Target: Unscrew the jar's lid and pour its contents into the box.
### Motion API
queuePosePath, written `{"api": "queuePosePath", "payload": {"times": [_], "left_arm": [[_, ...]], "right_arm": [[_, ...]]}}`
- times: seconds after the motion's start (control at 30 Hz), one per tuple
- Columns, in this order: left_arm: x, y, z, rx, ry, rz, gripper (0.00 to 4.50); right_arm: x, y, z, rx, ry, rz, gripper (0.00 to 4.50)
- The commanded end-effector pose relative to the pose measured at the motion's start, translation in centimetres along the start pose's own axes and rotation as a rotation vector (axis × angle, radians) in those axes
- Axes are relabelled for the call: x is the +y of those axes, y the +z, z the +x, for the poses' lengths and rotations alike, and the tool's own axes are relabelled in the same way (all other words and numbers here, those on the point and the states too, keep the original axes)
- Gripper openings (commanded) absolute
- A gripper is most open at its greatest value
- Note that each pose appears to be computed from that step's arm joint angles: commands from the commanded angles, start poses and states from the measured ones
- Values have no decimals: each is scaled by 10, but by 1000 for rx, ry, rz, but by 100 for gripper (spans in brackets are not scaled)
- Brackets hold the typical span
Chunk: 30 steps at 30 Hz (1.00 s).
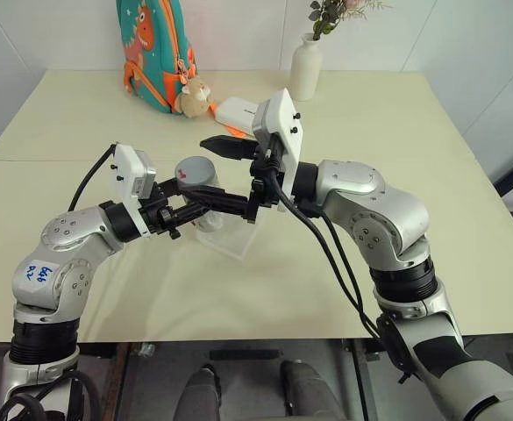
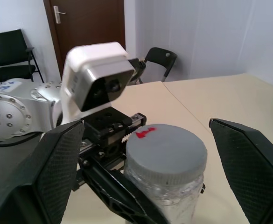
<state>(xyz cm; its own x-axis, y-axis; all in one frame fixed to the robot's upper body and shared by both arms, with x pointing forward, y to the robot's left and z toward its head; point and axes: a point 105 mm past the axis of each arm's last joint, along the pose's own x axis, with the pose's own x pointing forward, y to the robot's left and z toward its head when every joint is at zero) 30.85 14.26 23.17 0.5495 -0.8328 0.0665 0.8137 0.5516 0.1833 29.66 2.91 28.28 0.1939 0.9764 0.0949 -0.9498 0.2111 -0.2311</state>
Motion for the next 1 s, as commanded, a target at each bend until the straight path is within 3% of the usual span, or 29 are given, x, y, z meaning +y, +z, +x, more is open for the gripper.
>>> {"api": "queuePosePath", "payload": {"times": [0.03, 0.5, 0.7, 1.0], "left_arm": [[-9, 12, 3, -29, -50, 38, 203], [-14, 9, 1, -19, -69, 42, 203], [-14, 9, 1, -23, -64, 42, 203], [-19, 14, 0, -57, -181, 26, 203]], "right_arm": [[3, 9, 7, -30, 0, -34, 450], [-8, 2, 8, -22, -36, 2, 450], [-8, 1, 7, -22, -28, 11, 257], [-1, 10, -3, -57, 109, 0, 255]]}}
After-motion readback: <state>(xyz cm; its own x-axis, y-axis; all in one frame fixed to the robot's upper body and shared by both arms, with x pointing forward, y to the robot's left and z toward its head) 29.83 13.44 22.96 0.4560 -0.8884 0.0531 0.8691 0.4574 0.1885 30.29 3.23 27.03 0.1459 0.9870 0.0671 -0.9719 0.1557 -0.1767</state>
